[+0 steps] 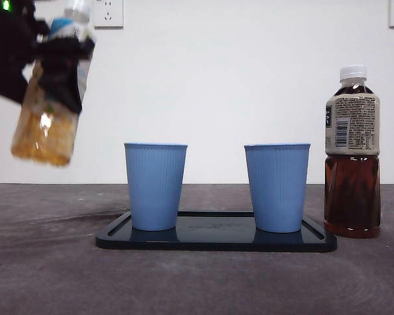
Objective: Pour the drink into the cup
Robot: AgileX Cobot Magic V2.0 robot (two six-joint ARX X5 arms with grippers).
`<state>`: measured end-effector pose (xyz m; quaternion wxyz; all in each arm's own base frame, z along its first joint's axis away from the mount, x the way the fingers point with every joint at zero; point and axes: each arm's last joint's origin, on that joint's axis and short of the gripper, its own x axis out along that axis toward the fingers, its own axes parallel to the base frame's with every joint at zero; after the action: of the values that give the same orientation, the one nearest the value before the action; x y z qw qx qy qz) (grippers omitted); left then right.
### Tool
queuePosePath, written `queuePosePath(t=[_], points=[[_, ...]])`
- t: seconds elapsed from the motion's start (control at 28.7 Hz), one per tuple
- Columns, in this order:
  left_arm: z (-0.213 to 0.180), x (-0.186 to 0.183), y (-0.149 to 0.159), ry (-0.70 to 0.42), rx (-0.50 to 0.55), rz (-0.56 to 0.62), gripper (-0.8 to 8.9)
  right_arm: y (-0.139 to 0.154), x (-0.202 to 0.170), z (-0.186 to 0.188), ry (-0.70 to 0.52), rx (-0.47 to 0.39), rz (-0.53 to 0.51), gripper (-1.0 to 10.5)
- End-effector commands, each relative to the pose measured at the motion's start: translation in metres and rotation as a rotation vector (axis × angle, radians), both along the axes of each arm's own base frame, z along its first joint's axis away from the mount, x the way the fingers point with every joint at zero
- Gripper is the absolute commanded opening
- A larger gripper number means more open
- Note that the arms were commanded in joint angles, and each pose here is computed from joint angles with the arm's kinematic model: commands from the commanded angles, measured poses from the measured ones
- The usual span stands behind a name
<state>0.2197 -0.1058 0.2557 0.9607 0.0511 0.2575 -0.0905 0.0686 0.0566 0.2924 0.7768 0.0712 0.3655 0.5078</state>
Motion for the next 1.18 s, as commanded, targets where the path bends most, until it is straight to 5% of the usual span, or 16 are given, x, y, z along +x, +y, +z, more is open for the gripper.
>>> queuePosePath(t=[0.03,0.28,1.18], points=[[-0.004,0.002,-0.002,-0.095,-0.119,0.027,2.38,0.001,0.000,0.003,-0.022,0.005,0.014,3.8],[-0.031,0.000,0.001,-0.190,-0.177,0.033,2.34,0.001,0.000,0.003,-0.022,0.006,0.014,3.8],[-0.088,0.030,-0.015,-0.139,-0.151,0.029,2.34,0.001,0.000,0.003,-0.003,0.010,0.003,3.8]])
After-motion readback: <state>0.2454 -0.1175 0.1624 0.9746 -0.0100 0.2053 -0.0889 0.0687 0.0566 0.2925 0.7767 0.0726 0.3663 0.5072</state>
